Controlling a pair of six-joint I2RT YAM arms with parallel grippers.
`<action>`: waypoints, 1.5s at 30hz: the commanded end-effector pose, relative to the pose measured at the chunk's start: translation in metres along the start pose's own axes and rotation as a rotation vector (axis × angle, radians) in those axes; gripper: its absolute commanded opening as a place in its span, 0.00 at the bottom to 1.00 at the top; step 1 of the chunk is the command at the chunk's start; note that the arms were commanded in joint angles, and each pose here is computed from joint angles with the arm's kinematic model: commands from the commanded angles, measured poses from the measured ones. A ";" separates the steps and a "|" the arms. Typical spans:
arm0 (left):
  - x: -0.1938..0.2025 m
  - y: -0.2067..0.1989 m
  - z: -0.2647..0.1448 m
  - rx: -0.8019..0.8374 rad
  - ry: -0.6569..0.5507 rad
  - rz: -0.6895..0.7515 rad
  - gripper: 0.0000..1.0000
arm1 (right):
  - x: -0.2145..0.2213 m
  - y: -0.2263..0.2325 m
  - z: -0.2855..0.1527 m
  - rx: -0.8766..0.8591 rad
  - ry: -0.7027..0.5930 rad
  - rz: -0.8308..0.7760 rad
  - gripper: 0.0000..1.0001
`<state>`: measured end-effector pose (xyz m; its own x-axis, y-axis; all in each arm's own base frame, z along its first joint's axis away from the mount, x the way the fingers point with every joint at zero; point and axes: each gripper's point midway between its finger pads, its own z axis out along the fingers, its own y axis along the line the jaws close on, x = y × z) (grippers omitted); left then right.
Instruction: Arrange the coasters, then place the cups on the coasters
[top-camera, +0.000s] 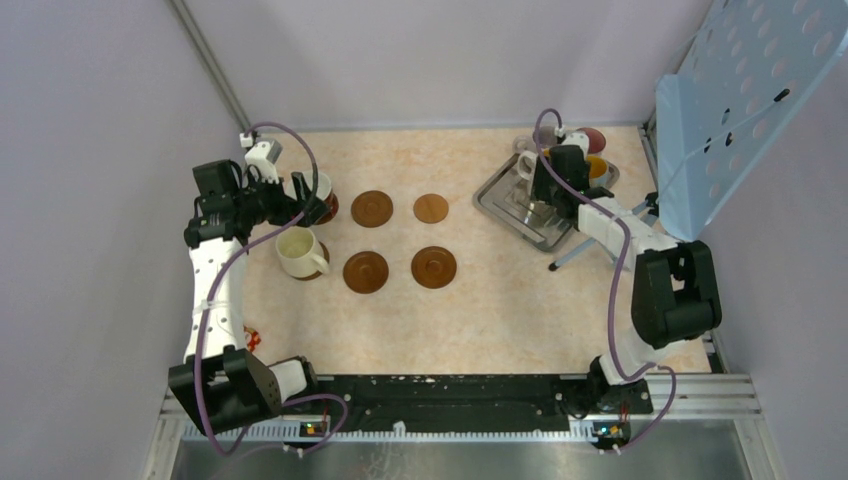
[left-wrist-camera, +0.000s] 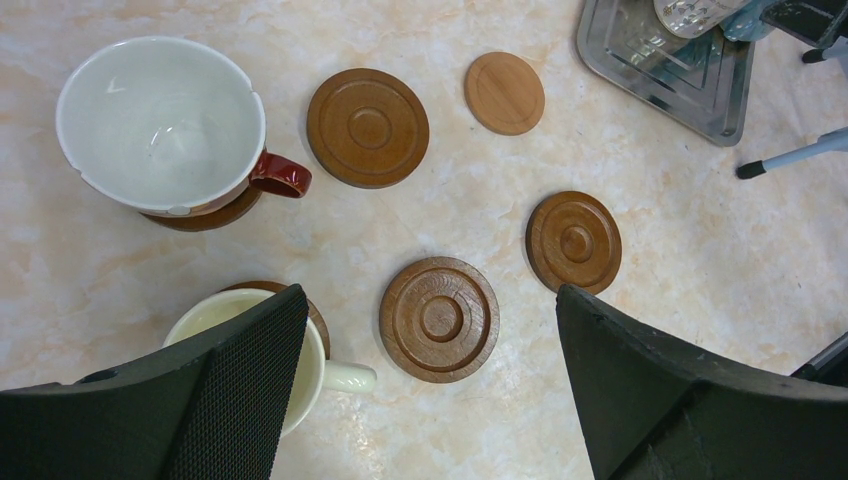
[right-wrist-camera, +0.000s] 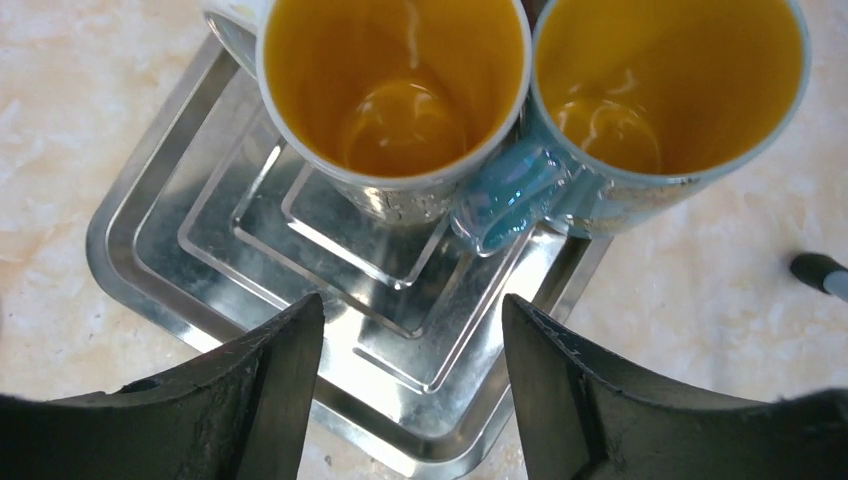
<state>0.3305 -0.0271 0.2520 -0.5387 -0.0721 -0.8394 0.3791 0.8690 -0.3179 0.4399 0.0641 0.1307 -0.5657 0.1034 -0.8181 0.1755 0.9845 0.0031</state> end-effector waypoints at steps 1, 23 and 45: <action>-0.010 -0.003 -0.002 0.006 -0.040 0.026 0.99 | -0.024 0.017 0.008 -0.112 -0.080 -0.006 0.66; -0.012 -0.004 -0.003 0.006 -0.044 0.029 0.99 | -0.014 0.002 0.046 -0.066 -0.096 -0.054 0.65; -0.012 -0.003 -0.001 0.011 -0.039 0.018 0.99 | -0.008 -0.003 0.046 -0.098 -0.128 -0.077 0.34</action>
<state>0.3313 -0.0274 0.2530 -0.5353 -0.0748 -0.8414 0.3805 0.8679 -0.3193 0.4700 0.0543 0.0863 -0.5461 0.0127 -0.8376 0.0538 0.9983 -0.0200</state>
